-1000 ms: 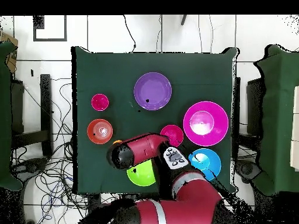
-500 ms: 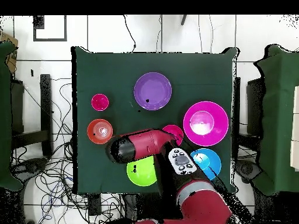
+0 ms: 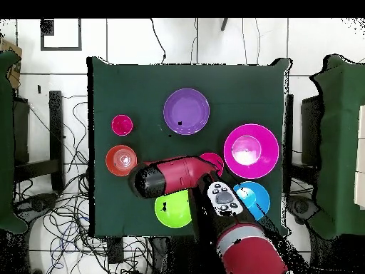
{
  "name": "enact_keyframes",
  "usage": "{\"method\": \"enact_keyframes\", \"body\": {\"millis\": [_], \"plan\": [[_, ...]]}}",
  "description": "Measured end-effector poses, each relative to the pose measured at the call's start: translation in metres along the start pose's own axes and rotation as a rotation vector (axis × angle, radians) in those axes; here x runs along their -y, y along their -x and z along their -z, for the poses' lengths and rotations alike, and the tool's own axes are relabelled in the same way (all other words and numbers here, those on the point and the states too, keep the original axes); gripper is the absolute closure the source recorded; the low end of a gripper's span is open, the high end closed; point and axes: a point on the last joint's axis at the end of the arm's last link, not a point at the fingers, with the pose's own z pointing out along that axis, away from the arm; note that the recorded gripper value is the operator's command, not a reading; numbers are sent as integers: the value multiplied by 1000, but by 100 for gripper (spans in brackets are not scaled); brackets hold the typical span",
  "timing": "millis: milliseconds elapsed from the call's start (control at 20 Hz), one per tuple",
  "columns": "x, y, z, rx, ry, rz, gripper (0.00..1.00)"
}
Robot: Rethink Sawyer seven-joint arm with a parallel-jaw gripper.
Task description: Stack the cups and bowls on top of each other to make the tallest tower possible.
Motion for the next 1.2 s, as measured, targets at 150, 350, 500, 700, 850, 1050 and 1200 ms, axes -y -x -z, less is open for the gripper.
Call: {"method": "enact_keyframes", "body": {"millis": [150,350,500,700,850,1050,1200], "plan": [[-1,0,-3,5,3,1,0],[-5,1,-4,18,-1,7,0],[-9,1,-7,25,-5,15,0],[-19,-3,-17,22,-3,28,0],[-25,-7,-26,17,-4,36,0],[-29,-15,-36,3,-7,40,0],[-29,-19,-39,-7,-11,40,0]]}}
